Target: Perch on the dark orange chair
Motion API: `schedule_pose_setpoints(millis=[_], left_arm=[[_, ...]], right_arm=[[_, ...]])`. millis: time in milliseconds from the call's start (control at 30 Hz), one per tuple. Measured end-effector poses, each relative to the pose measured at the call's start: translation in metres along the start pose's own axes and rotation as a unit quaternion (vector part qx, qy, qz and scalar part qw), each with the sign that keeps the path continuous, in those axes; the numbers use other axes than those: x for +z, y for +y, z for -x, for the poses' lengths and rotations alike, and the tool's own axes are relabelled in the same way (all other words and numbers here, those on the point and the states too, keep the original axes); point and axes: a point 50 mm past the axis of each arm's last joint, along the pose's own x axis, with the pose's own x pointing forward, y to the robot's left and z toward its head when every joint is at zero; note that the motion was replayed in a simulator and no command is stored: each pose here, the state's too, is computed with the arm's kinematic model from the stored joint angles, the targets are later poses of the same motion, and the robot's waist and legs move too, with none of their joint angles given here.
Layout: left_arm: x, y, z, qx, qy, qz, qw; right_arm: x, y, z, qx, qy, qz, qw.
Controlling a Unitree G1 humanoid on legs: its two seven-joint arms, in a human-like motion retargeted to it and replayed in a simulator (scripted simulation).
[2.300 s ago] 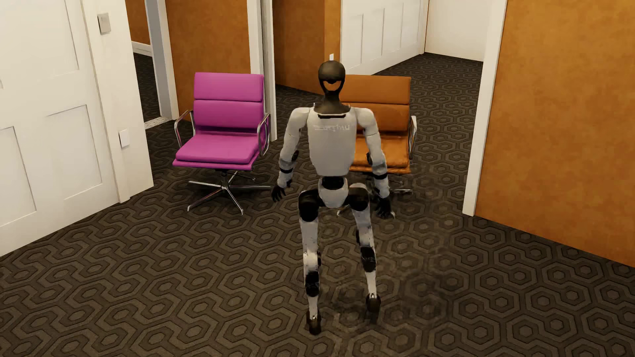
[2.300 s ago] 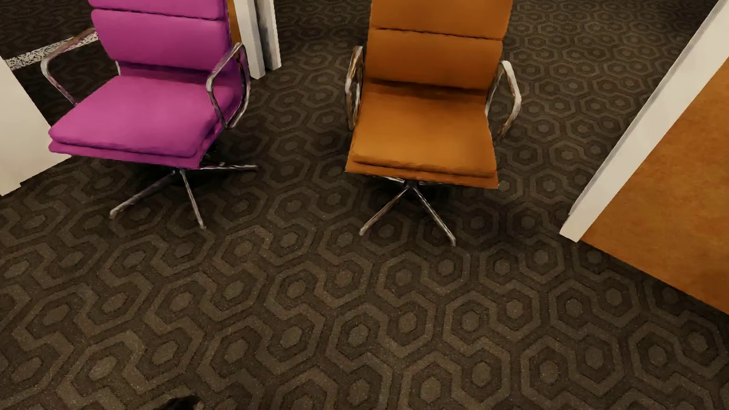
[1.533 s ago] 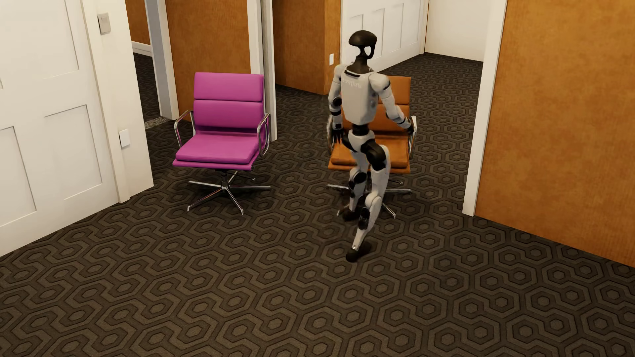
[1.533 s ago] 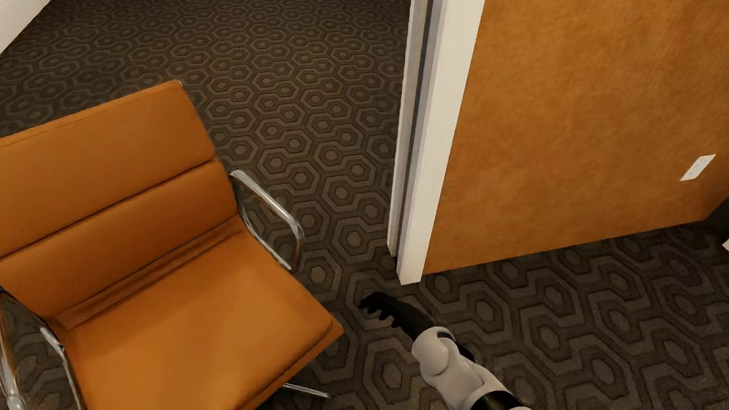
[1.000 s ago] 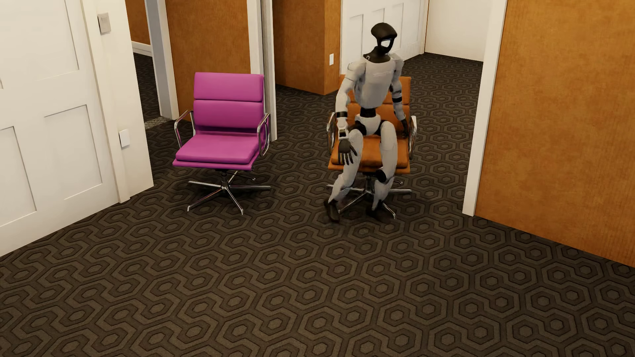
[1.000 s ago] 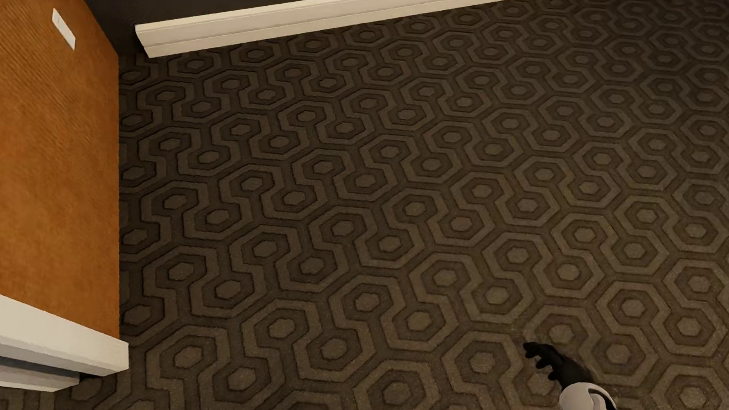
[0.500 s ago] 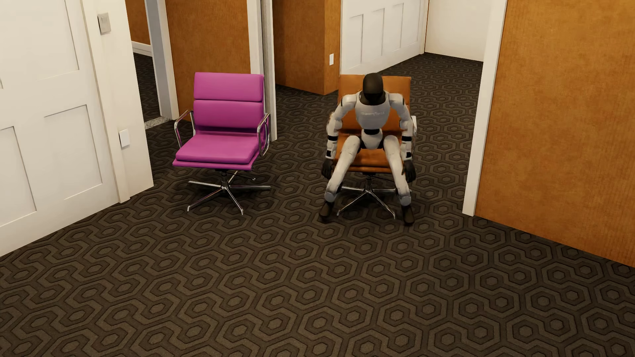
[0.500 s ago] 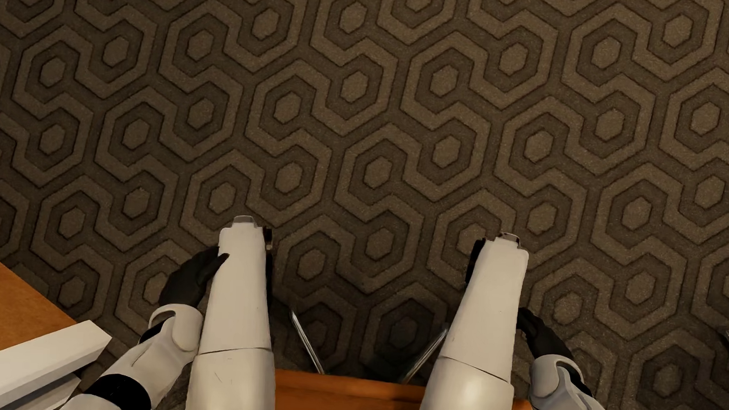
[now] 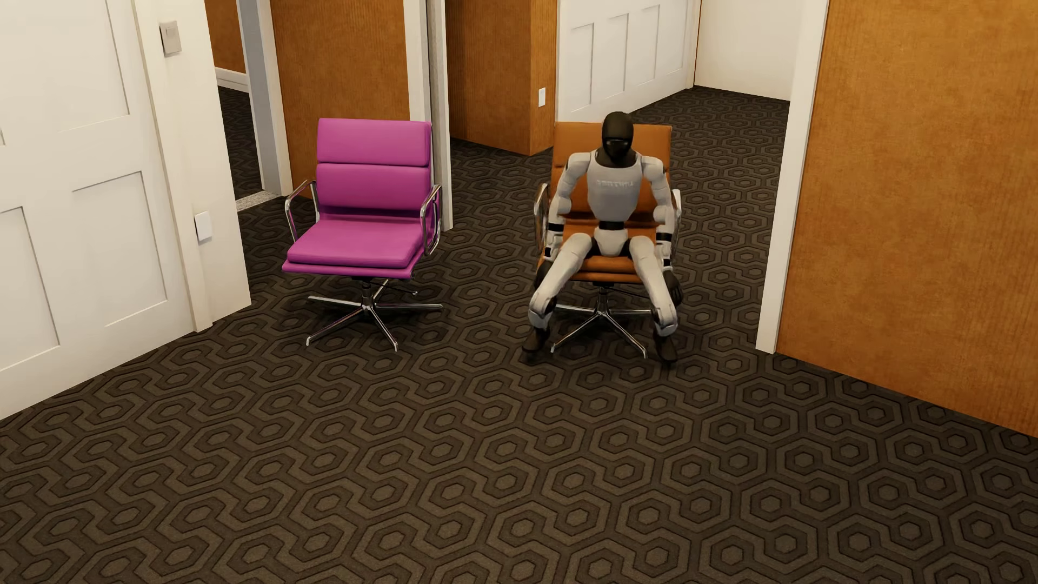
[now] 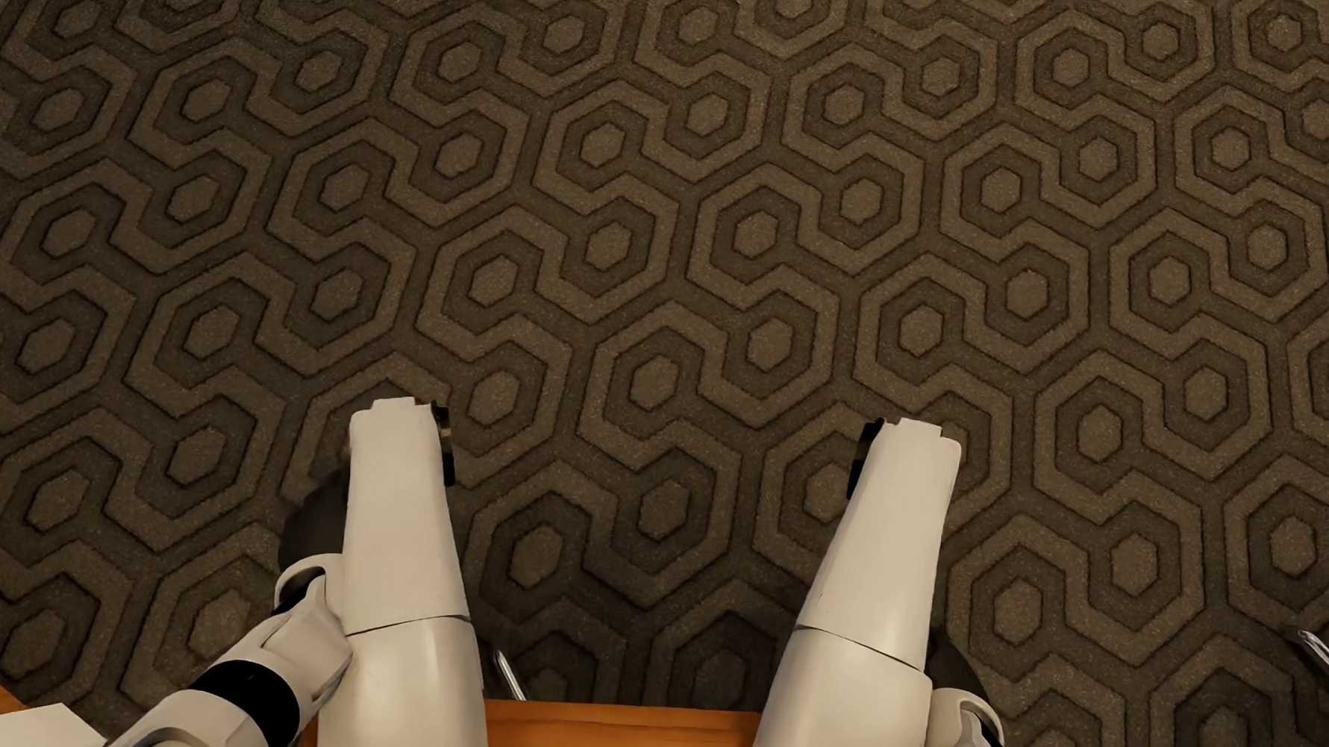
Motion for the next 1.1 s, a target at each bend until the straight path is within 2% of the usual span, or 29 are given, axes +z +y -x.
schedule_pose_setpoints(millis=[167, 367, 500, 567, 633, 700, 733, 767, 800, 833, 900, 1000, 1100], left_arm=[[-0.005, -0.004, 0.001, -0.003, 0.040, 0.004, 0.999], [0.006, 0.008, -0.008, 0.010, -0.006, 0.006, 1.000], [-0.017, 0.011, -0.006, 0.007, 0.031, 0.001, 0.999], [-0.044, 0.002, 0.004, -0.020, 0.084, -0.008, 0.996], [-0.076, -0.015, 0.023, -0.063, 0.133, -0.029, 0.989], [-0.101, -0.031, 0.046, -0.110, 0.175, -0.048, 0.977], [-0.106, -0.037, 0.054, -0.128, 0.179, -0.030, 0.975], [-0.117, -0.042, 0.063, -0.154, 0.191, -0.057, 0.968], [-0.108, -0.045, 0.064, -0.135, 0.164, 0.014, 0.977], [-0.132, -0.048, 0.080, -0.182, 0.204, -0.055, 0.960], [-0.142, -0.054, 0.093, -0.218, 0.204, -0.074, 0.952], [-0.148, -0.062, 0.104, -0.263, 0.211, -0.082, 0.938], [-0.116, -0.064, 0.084, -0.245, 0.150, -0.065, 0.956]], right_arm=[[-0.003, -0.003, -0.001, -0.009, 0.015, 0.002, 1.000], [0.014, -0.012, -0.007, -0.023, -0.021, -0.007, 0.999], [0.028, -0.023, -0.012, -0.024, -0.049, -0.008, 0.998], [0.027, -0.026, -0.014, -0.023, -0.045, -0.012, 0.999], [0.009, -0.025, -0.012, -0.006, -0.015, 0.044, 0.999], [-0.001, -0.022, -0.010, 0.013, 0.000, 0.049, 0.999], [-0.004, -0.021, -0.009, 0.018, -0.002, 0.043, 0.999], [-0.001, -0.019, -0.009, 0.031, -0.010, 0.041, 0.999], [-0.001, -0.016, -0.006, 0.031, -0.022, 0.037, 0.999], [-0.004, -0.007, -0.002, 0.062, -0.024, 0.038, 0.997], [-0.009, 0.005, 0.005, 0.081, -0.037, 0.047, 0.995], [-0.035, 0.028, 0.021, 0.124, -0.005, 0.059, 0.990], [-0.058, 0.045, 0.036, 0.150, 0.037, 0.042, 0.987]])
